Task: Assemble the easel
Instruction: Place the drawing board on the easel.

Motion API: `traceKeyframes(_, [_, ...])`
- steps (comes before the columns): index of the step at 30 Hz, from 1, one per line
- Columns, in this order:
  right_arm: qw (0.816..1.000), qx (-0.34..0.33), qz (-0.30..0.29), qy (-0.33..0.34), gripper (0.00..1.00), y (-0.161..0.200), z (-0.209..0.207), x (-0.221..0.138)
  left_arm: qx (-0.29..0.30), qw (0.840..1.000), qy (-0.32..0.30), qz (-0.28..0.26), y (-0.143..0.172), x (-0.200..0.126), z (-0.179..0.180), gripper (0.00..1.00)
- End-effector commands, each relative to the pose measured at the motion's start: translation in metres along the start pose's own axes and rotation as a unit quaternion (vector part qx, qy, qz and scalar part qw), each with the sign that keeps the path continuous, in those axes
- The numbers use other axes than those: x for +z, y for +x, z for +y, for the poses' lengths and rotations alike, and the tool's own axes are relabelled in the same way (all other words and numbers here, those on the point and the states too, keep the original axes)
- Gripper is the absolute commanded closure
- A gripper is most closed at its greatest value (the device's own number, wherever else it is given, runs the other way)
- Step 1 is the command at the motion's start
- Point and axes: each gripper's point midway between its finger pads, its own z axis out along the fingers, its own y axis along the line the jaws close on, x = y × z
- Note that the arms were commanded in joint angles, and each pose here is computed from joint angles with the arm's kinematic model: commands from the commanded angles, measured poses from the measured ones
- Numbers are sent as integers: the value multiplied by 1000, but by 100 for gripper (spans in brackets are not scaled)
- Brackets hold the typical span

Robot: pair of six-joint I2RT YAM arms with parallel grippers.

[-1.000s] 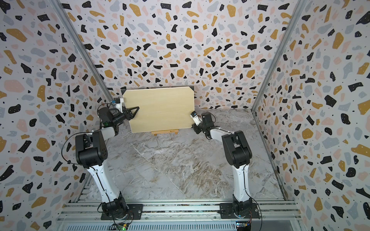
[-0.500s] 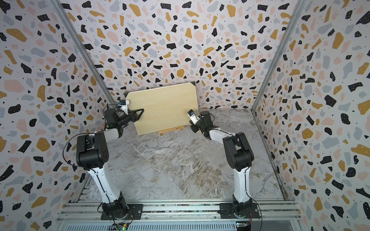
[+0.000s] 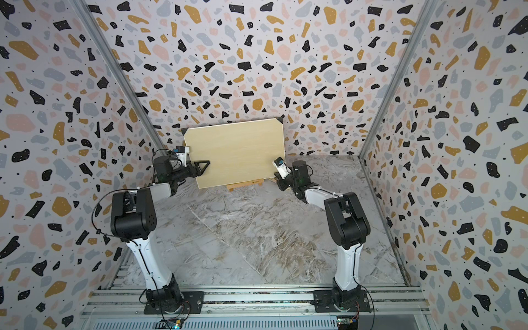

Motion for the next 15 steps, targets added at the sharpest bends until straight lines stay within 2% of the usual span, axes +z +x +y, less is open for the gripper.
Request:
traceKeyframes(1, [999,-1,-40,8,100,-32,-2,-16,23,1000,-6,-4,-15,-4,-1,14])
traceKeyframes(4, [999,4,-46,11,100,-35,-3,-20,24,1000,-17,-6,-15,-7,1,2])
traceKeyframes(10, [998,9,-59,28,100,-47,-7,-36,26,999,-43,-21,-27,-23,3,1])
traceKeyframes(15, [995,42,-71,59,100,-56,-14,-62,24,995,-91,-30,-28,-48,6,1])
